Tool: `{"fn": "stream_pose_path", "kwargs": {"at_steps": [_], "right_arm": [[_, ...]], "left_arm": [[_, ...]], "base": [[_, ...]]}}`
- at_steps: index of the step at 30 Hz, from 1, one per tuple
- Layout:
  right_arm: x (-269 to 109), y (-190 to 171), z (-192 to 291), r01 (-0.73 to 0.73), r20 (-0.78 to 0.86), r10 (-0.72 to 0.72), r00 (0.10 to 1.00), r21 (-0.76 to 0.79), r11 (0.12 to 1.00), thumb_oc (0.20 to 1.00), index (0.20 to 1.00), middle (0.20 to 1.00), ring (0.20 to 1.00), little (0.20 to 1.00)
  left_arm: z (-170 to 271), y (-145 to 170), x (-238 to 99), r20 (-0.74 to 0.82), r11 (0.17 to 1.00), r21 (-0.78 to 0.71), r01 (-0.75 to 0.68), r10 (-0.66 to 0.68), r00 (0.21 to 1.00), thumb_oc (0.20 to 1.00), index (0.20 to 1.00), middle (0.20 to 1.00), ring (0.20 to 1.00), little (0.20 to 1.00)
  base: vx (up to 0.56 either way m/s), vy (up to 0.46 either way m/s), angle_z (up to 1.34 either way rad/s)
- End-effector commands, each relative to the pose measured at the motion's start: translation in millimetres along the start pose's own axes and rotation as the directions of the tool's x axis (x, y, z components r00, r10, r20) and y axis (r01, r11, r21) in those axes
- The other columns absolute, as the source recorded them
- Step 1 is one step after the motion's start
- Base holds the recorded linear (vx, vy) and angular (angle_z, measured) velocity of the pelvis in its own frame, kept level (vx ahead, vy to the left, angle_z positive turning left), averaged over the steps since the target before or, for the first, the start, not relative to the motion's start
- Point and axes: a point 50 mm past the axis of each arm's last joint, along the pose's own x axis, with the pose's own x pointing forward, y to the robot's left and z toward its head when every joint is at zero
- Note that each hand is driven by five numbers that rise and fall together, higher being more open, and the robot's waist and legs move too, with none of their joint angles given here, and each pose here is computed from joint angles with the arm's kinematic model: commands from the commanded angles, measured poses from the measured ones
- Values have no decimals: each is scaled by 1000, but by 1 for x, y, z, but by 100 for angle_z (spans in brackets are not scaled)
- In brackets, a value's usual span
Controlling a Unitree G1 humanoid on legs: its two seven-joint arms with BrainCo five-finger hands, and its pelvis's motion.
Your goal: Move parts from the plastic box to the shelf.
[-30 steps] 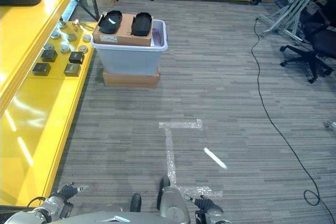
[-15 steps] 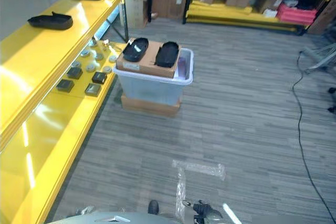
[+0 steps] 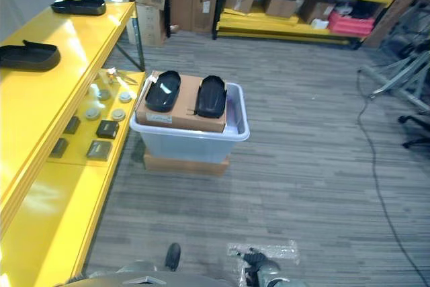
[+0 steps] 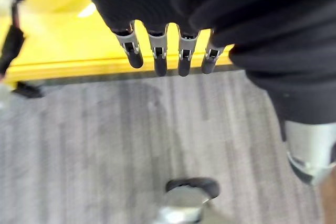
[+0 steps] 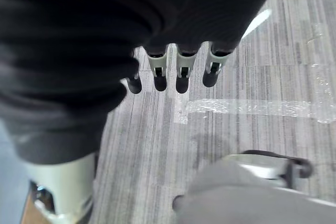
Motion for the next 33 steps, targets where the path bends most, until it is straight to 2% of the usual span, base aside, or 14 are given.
{"fn": "stream_pose_path", "kwargs": {"at_steps": [1, 6, 11, 15, 19, 25, 27, 28, 29, 32, 33], "right_arm": [[0, -28, 14, 76, 43, -74, 996, -25, 997, 1000, 1000, 1000, 1000, 1000], [-1, -33, 5, 99, 8, -98, 995, -28, 995, 1000, 1000, 1000, 1000, 1000], [-3, -37, -9, 99, -38, -101, 994, -55, 994, 1000, 1000, 1000, 1000, 1000], [-5, -61, -2, 169, -21, -169, 985, -34, 985, 1000, 1000, 1000, 1000, 1000], [-8, -76, -3, 206, -25, -207, 978, -21, 978, 1000, 1000, 1000, 1000, 1000], [-8, -85, 36, 264, 140, -272, 952, 74, 962, 1000, 1000, 1000, 1000, 1000], [-14, -88, 64, 305, 294, -308, 905, 57, 951, 1000, 1000, 1000, 1000, 1000], [-23, -94, 81, 356, 397, -359, 845, 83, 931, 1000, 1000, 1000, 1000, 1000], [-23, -94, 81, 357, 396, -359, 845, 83, 930, 1000, 1000, 1000, 1000, 1000], [-42, -107, 108, 433, 531, -436, 726, 139, 890, 1000, 1000, 1000, 1000, 1000], [-42, -107, 107, 434, 531, -437, 726, 139, 890, 1000, 1000, 1000, 1000, 1000]], "left_arm": [[20, -1, 1, 58, 998, -50, -26, 29, 998, 1000, 1000, 1000, 1000, 1000], [40, 2, 2, 120, 998, -59, -36, 43, 992, 1000, 1000, 1000, 1000, 1000], [27, -7, 1, 86, 1000, 20, -7, 5, 996, 1000, 1000, 1000, 1000, 1000], [38, -8, 2, 122, 1000, -9, -6, 7, 993, 1000, 1000, 1000, 1000, 1000], [27, -15, 1, 90, 999, 36, 13, -16, 996, 1000, 1000, 1000, 1000, 1000], [6, -9, 0, 38, 1000, 29, -3, 1, 999, 1000, 1000, 1000, 1000, 1000], [7, -3, 0, 51, 998, -37, -41, 43, 998, 1000, 1000, 1000, 1000, 1000], [6, -4, -1, 62, 997, -65, -49, 53, 997, 1000, 1000, 1000, 1000, 1000], [5, -5, -1, 61, 997, -64, -49, 53, 997, 1000, 1000, 1000, 1000, 1000], [7, -6, -1, 79, 997, -52, -64, 68, 995, 1000, 1000, 1000, 1000, 1000], [7, -6, -1, 79, 997, -51, -64, 68, 995, 1000, 1000, 1000, 1000, 1000]], "base": [[336, -46, 23], [267, -146, -8], [235, -226, 29], [111, -192, 59], [188, 8, 23], [153, 101, -28], [76, 101, -33], [62, 67, -44], [77, 61, -36], [48, 36, 0], [31, 32, -7]]}}
